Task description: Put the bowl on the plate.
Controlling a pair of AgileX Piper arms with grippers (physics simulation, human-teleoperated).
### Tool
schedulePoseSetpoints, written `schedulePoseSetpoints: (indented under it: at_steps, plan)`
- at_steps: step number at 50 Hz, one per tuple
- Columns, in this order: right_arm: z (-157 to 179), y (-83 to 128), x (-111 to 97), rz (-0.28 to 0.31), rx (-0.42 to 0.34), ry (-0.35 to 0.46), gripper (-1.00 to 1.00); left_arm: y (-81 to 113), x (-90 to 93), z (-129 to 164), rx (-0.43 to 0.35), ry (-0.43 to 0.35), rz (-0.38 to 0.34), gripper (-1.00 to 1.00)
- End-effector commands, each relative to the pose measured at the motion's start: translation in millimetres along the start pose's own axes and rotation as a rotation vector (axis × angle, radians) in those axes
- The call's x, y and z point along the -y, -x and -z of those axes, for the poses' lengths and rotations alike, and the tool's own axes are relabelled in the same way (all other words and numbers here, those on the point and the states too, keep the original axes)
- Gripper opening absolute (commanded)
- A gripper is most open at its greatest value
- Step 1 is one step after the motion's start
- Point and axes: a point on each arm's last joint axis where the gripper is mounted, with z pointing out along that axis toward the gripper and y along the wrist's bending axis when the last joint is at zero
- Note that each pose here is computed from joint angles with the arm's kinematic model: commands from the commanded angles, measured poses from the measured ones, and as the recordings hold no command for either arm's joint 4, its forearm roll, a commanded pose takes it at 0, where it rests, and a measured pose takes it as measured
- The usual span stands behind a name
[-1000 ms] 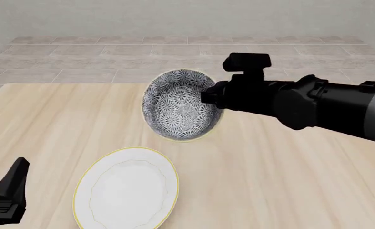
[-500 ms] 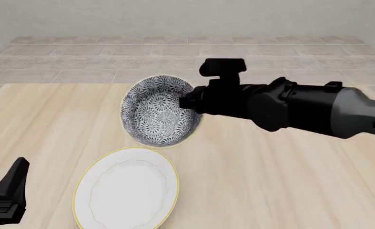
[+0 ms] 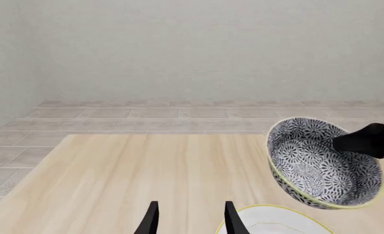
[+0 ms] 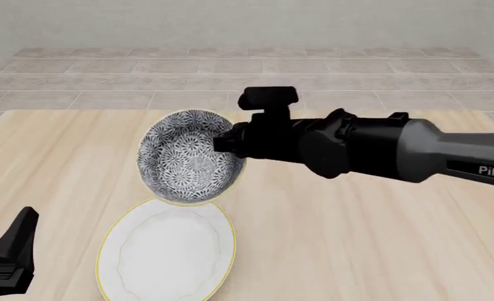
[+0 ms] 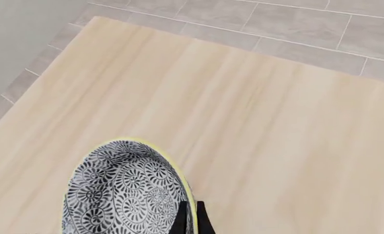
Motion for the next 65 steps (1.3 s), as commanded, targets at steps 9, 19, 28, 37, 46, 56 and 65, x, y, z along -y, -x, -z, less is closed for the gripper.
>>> schedulePoseSetpoints:
  at_steps: [9,19,28,37,46,56,65]
  plan:
    - [-17,-15,-16,-0.044,-0.036,0.035,-1.0,0.0,0.0,0,0.0,0.0,0.0,1.0]
    - [-21,-25,-21,-0.04,-0.057,0.044,-1.0,0.0,0.0,0,0.0,0.0,0.0,1.0]
    - [-22,-30,-21,-0.037,-0.068,0.043,-1.0,0.0,0.0,0,0.0,0.0,0.0,1.0]
    - [-23,-34,-21,-0.04,-0.073,0.044,-1.0,0.0,0.0,0,0.0,0.0,0.0,1.0]
    - [-29,-44,-26,-0.044,-0.09,0.055,-1.0,0.0,0.0,0,0.0,0.0,0.0,1.0]
    - [-33,-49,-25,-0.045,-0.099,0.054,-1.0,0.0,0.0,0,0.0,0.0,0.0,1.0]
    - [-36,-55,-27,-0.047,-0.107,0.059,-1.0,0.0,0.0,0,0.0,0.0,0.0,1.0]
